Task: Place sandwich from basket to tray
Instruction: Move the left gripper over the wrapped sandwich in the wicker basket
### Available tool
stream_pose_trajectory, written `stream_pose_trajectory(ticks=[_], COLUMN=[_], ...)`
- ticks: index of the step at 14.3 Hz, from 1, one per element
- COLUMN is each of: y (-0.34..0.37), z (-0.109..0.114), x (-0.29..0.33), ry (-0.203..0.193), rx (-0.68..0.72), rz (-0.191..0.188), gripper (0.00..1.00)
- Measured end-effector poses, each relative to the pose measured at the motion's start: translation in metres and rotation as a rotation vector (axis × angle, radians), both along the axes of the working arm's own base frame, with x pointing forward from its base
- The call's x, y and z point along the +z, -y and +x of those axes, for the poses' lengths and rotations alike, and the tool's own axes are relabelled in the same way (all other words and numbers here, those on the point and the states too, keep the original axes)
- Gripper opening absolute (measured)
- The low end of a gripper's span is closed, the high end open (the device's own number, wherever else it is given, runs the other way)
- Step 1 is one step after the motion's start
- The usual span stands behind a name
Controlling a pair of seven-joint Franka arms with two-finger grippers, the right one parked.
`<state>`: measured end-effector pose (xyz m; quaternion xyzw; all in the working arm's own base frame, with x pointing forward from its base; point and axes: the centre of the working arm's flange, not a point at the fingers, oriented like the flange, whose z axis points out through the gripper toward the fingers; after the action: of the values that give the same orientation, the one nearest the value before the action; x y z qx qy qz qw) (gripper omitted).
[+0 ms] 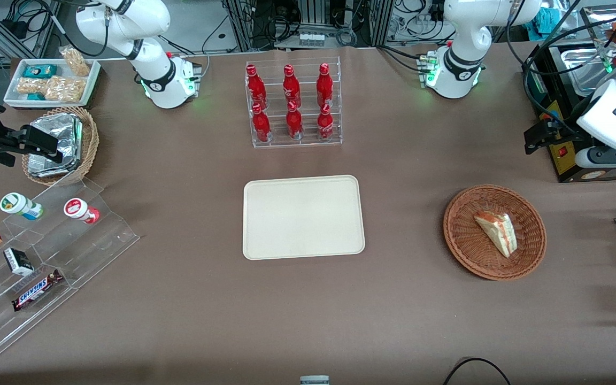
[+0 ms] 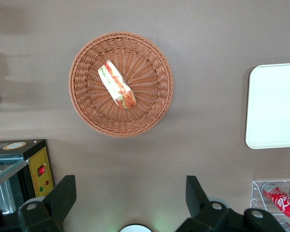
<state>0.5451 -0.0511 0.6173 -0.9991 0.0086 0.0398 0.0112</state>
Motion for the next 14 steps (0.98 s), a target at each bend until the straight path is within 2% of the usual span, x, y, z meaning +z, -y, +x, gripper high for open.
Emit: stream_pose_trajectory(ticks=[2, 5, 7, 8, 11, 14], y=[-0.001, -0.005, -0.009, -0.012, -0.029, -0.049], z=[0.002, 0.001, 0.008, 0.015, 0.026, 0.024], x=[-0.004, -0.023, -0.061, -0.088, -0.175, -0.239], ry=[-0.011, -0.083, -0.136, -0.136, -0.084, 0.011], rx=[0.001, 0.01, 0.017, 0.022, 0.05, 0.082], rz=[0.001, 0.007, 0.012, 0.012, 0.008, 0.004], gripper=[1.0, 1.0, 1.0, 1.0, 1.0, 1.0])
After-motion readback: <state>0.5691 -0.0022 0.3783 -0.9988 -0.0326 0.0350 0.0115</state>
